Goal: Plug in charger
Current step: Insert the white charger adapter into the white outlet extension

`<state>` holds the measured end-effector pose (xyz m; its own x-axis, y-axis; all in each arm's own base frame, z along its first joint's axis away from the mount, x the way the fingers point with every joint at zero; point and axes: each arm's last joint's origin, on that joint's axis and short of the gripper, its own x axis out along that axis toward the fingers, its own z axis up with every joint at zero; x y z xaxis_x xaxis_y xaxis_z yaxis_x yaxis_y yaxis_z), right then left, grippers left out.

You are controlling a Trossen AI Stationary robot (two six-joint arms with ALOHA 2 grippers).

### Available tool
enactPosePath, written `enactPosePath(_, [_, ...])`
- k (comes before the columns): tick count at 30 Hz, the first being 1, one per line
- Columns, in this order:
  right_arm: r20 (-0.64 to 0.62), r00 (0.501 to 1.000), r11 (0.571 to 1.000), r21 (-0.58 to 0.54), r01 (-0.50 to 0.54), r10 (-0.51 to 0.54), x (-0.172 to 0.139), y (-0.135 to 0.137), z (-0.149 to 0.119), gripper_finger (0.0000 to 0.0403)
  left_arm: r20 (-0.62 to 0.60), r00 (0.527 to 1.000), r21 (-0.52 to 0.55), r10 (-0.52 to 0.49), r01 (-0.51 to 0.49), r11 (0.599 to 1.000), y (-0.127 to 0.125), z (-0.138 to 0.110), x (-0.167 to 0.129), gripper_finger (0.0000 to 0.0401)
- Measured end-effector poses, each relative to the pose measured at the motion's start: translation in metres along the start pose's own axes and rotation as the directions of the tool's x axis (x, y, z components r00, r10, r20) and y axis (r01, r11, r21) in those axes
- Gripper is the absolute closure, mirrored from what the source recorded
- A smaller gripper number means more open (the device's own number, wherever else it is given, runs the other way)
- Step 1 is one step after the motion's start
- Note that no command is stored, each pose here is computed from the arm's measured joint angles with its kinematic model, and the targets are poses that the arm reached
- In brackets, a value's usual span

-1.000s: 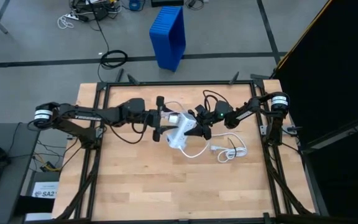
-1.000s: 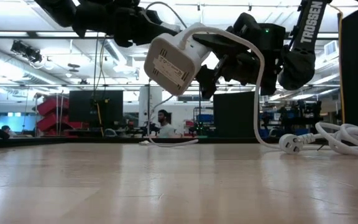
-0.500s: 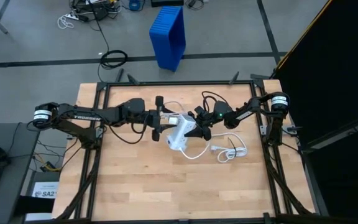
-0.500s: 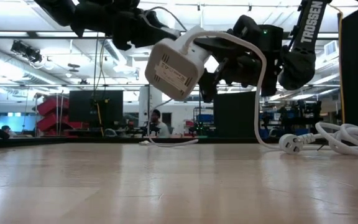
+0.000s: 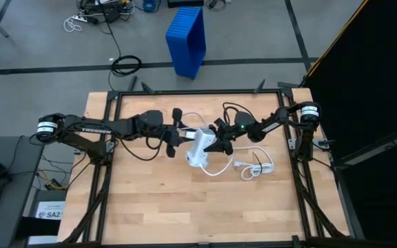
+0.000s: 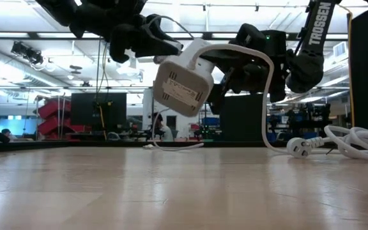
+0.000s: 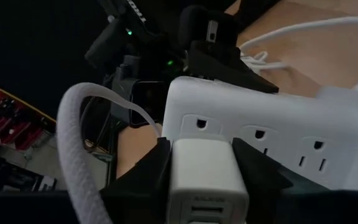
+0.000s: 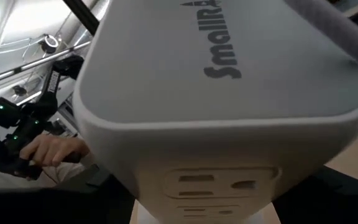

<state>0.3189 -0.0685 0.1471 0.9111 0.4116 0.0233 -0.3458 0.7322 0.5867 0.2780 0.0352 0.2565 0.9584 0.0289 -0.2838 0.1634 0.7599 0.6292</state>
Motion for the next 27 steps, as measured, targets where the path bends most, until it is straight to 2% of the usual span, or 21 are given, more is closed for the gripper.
enactPosePath(7, [-0.054,0.998,0.998,0.044,0.034,-0.032,0.006,-0.005,0.001,0.0142,-0.014,1.0,0.001,-0.025,0.025,1.0,-0.002,-0.001,0.0,0.0281])
enactPosePath(19, [-0.082,0.997,1.0,-0.005,0.014,-0.015,0.011,-0.006,0.005,0.0142,-0.078,0.996,-0.016,-0.034,0.033,0.999,-0.005,-0.006,0.0,0.0281])
enactPosePath(27, [-0.085,0.996,1.0,-0.003,0.009,-0.01,0.011,-0.006,0.005,0.0142,-0.06,0.997,-0.019,-0.053,0.052,0.998,-0.005,-0.005,0.0,0.0281])
